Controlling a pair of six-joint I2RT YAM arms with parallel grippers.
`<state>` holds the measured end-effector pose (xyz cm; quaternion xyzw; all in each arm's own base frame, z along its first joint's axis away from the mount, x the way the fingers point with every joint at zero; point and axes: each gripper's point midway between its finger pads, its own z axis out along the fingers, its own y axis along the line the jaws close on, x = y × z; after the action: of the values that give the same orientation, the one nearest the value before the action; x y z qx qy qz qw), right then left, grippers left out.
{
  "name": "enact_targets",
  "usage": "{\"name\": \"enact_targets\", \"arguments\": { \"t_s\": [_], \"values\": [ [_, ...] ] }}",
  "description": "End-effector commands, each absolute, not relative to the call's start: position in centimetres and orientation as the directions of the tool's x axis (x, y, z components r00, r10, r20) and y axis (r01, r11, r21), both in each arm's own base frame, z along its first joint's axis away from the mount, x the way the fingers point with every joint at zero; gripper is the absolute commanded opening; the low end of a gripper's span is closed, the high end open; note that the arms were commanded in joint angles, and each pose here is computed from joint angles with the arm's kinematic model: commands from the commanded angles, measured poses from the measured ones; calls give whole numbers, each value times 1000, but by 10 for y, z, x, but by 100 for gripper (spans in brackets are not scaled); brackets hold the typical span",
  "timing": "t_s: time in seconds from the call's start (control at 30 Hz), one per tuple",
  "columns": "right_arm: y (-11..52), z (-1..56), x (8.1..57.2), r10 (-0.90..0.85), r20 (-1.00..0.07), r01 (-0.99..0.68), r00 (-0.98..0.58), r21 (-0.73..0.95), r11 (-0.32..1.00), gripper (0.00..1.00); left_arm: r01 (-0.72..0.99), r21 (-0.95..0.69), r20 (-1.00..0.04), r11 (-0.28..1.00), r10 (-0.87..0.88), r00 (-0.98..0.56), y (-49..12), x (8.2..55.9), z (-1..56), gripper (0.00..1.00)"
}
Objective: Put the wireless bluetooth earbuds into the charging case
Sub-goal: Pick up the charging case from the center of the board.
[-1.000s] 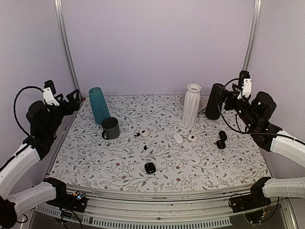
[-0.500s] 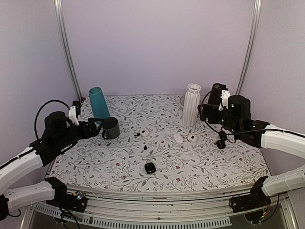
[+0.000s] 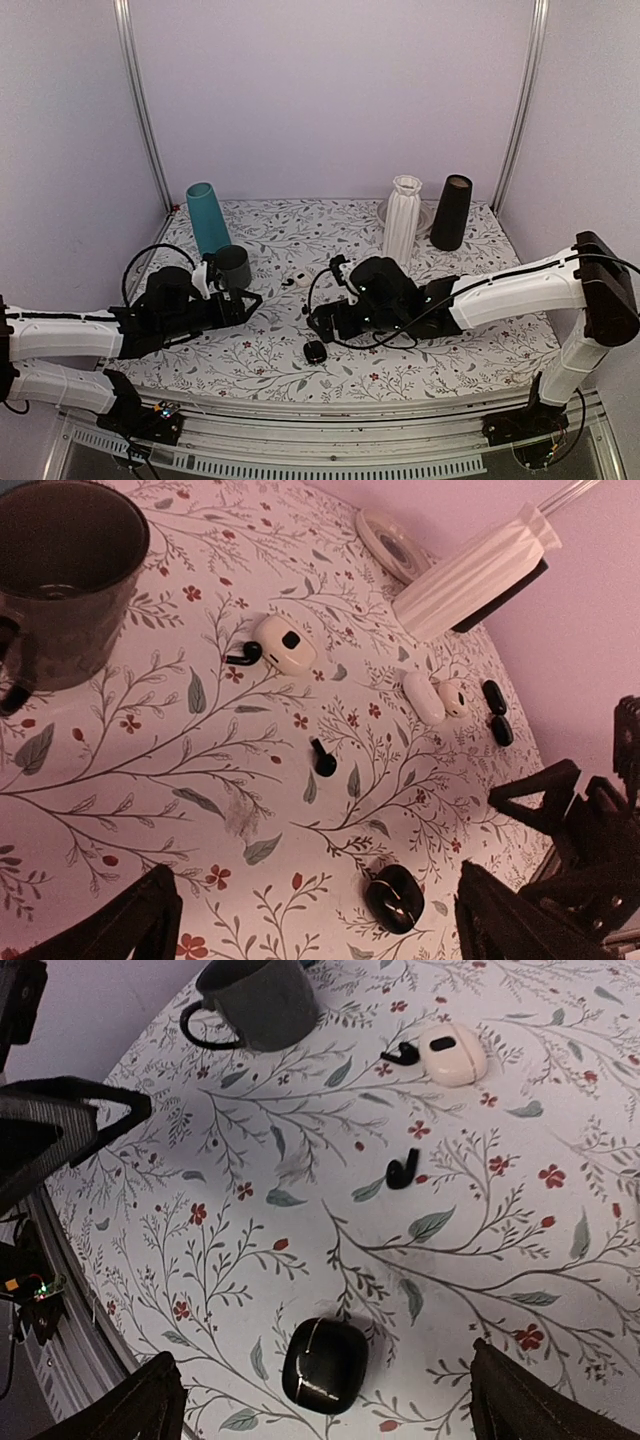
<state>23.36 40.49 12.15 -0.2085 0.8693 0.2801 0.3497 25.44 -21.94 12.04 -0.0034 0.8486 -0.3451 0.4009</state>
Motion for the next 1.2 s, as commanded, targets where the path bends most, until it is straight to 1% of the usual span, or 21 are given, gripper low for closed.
{"name": "enact_targets", "arguments": {
  "t_s": [0.0, 0.1, 0.2, 0.3, 0.47, 0.67, 0.7, 0.77, 0.97, 1.17],
  "values": [
    [428, 76, 186, -267, -593, -543, -760, 355, 761, 100, 242, -669, -645, 703, -386, -659, -226, 257, 126, 96],
    [431, 55, 177, -300, -538, -514, -788, 306, 801, 94, 230, -671, -651, 705, -412, -637, -222, 260, 131, 96],
    [428, 46, 179, -297, -528, -482, -795, 253, 839, 92, 233, -647, -679, 726, -410, -609, -217, 264, 139, 96],
    [431, 36, 186, -320, -519, -471, -792, 187, 862, 88, 243, -613, -709, 752, -388, -589, -215, 268, 146, 96],
    [432, 22, 193, -373, -503, -473, -780, 84, 877, 76, 244, -585, -732, 774, -374, -569, -213, 273, 154, 96],
    [421, 11, 198, -398, -482, -450, -780, -9, 893, 63, 260, -592, -740, 763, -386, -551, -212, 273, 166, 96],
    [420, 10, 197, -401, -482, -451, -779, -14, 892, 61, 268, -592, -744, 760, -388, -543, -212, 273, 170, 96],
    [420, 8, 197, -407, -481, -455, -776, -18, 890, 59, 282, -588, -754, 758, -386, -531, -211, 271, 174, 96],
    [429, 9, 196, -430, -490, -497, -758, 6, 868, 43, 308, -582, -765, 753, -379, -520, -209, 267, 178, 96],
    [443, 41, 197, -414, -567, -557, -712, 96, 825, 33, 371, -581, -773, 724, -349, -530, -218, 261, 176, 96]
  ]
}}
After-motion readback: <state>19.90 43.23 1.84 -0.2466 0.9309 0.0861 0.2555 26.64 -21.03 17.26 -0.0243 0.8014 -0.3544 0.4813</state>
